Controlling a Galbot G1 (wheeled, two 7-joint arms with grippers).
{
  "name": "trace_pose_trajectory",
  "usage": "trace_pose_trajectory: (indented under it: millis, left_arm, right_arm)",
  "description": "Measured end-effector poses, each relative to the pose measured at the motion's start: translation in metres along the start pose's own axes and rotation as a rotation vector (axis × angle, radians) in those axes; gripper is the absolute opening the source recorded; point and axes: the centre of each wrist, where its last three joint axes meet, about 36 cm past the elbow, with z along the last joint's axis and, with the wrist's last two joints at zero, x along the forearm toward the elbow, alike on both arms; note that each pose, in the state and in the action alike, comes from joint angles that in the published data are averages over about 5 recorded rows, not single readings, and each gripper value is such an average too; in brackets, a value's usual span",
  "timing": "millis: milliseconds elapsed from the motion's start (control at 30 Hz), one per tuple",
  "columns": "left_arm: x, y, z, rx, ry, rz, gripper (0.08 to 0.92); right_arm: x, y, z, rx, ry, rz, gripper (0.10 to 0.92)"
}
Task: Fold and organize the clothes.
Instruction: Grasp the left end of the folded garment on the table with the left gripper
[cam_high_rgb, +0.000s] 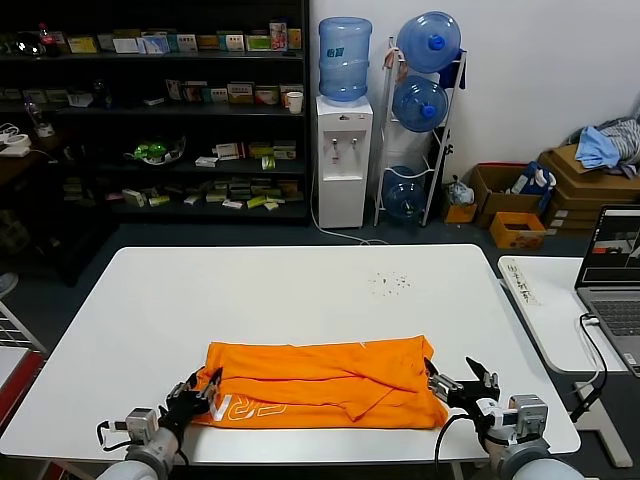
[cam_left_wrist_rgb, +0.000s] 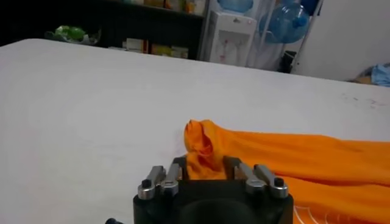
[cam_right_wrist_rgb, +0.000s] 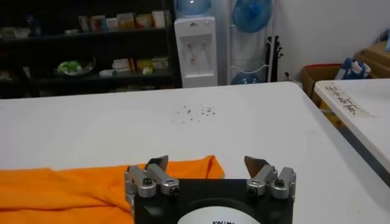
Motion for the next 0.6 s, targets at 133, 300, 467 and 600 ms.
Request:
trace_pose_trajectory:
  millis: [133, 300, 467, 600]
  left_arm:
    - [0.001, -0.003, -0.001, 0.005, 0.006, 0.003, 0.305]
    - [0.004, -0.006, -0.002, 0.010, 0.006, 0.003, 0.169]
    - [0.008, -0.009, -0.004, 0.011, -0.006, -0.003, 0.114]
    - [0.012, -0.009, -0.008, -0.002, -0.024, -0.006, 0.114]
  right_arm:
    - [0.000, 0.000, 0.000, -0.001, -0.001, 0.000, 0.823]
    - [0.001, 0.000, 0.000, -0.002, -0.002, 0.001, 0.823]
    - [0.000, 0.000, 0.000, -0.002, -0.003, 0.002, 0.823]
    - [-0.001, 0.001, 0.001, -0.001, -0.003, 0.000, 0.823]
